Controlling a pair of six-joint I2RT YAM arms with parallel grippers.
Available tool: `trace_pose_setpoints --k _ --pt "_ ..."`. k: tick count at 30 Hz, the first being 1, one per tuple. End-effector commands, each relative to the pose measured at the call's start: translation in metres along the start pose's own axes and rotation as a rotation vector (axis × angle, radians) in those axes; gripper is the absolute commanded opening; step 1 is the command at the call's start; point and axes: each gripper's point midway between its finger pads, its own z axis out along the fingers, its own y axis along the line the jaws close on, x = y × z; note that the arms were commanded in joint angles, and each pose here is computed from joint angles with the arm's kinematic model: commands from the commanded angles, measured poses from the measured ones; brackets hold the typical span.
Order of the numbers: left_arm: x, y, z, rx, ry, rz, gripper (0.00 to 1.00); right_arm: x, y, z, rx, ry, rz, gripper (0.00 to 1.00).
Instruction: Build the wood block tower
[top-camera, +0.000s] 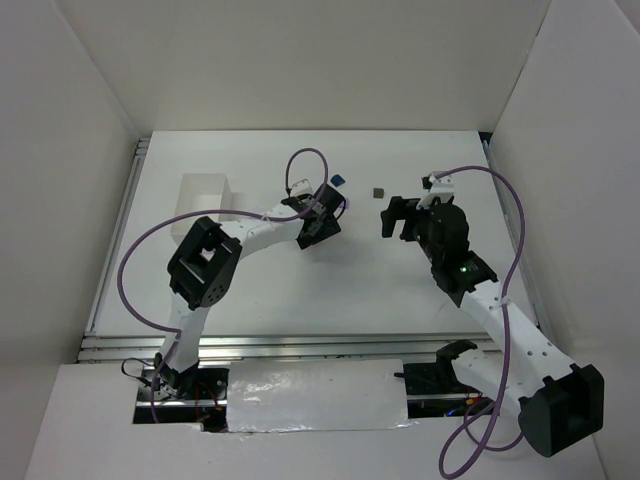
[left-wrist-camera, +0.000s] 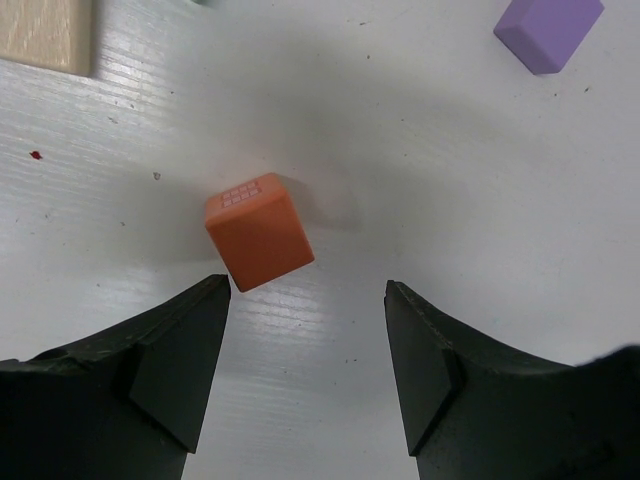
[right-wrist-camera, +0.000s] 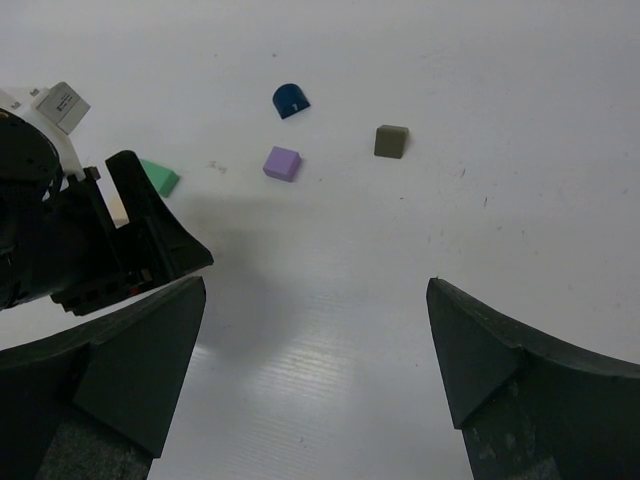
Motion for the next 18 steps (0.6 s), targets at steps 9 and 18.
trace_pose_setpoints --k 9,18 --pt "-0.025 -0.018 -0.001 0.021 -0.102 -0.049 0.77 -0.009 -0.001 -0.006 -0.003 -0.029 -0.005 1.0" --pt "-0.019 -0.028 -0.001 0.048 -0.088 -0.058 0.77 -0.008 -0.002 -0.006 -0.001 -0.03 -0.008 1.0"
